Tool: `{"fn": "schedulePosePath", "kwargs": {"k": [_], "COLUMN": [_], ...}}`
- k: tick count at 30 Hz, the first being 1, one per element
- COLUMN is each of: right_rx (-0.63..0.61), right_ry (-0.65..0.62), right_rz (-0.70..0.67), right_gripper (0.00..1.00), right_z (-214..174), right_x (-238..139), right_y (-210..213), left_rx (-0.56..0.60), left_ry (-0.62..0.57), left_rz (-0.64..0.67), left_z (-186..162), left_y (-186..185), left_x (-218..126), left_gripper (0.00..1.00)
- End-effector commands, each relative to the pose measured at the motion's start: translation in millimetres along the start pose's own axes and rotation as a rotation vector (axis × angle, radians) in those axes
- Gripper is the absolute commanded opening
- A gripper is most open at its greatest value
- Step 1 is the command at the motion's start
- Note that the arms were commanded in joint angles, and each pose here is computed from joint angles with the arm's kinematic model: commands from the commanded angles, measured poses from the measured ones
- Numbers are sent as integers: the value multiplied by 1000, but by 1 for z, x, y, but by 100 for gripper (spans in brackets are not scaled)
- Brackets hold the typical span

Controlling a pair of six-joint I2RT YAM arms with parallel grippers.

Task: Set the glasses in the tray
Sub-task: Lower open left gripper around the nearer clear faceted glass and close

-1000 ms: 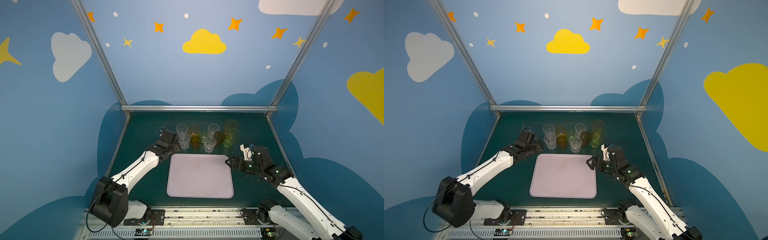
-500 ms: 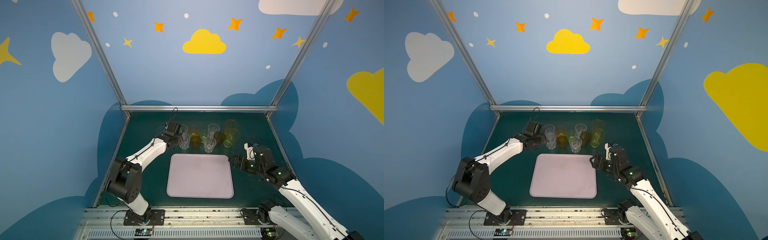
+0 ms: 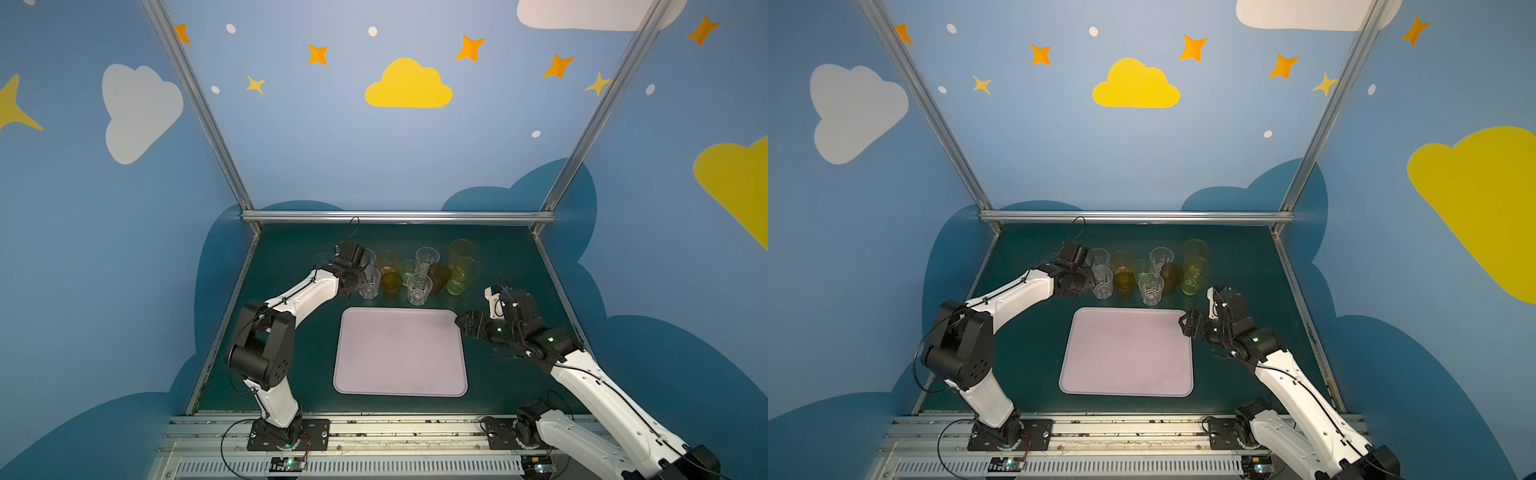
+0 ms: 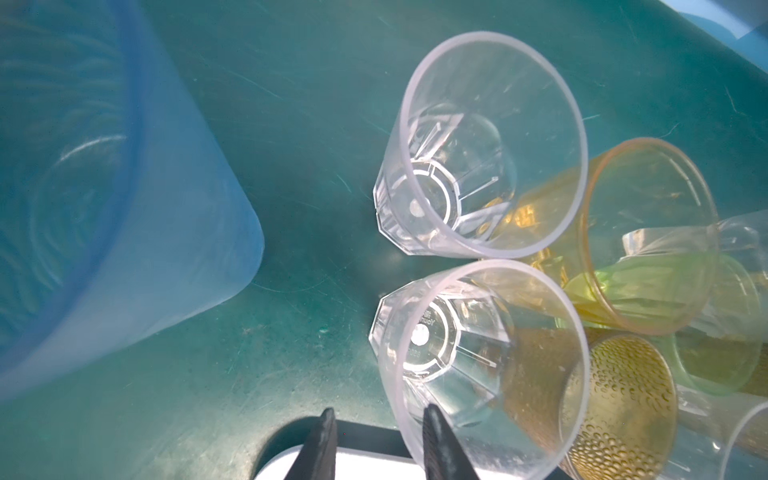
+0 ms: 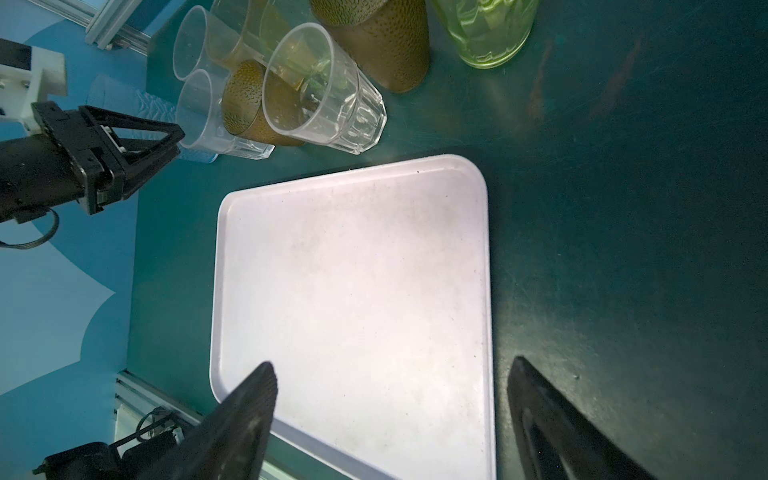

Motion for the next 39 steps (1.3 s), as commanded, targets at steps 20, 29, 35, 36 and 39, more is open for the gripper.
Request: {"fn": "schedulePosePath", "kwargs": {"k": [20,29,35,36,39], "right_rx": [-6,-4,-23,-28,-40], "right_ry": [-17,-23,-62,-75,-92], "right_rz": [-23,-40,-64,-78,-84], "right_gripper": [86,86,86,86,86], "right_z": [0,-1,-1,0,0], "right_x": [-4,-3,-7,-9,-11], "right_y": [-6,-10,-17,-19,-22], "left_rx": [32,41,42,42,47], "left_ry": [63,69,37,31,26], "left_rz": [34,13,-16,-20,-30], "left_z": [-1,-1,-2,-2,-5], "left_y": [4,1,1,1,2], "left_x": [15,8,-8,-11,-19], "left_gripper": [10,4,4,4,4]}}
Point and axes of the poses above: each gripper's point midway between its finger pads, its own x axis out along the fingers, its own y axis along the line the jaws close on, z = x × y, the point moved 4 cm from there along -x, back along the fingers, and after that the axes turned 7 degrees about x, right-handed, at the moved point
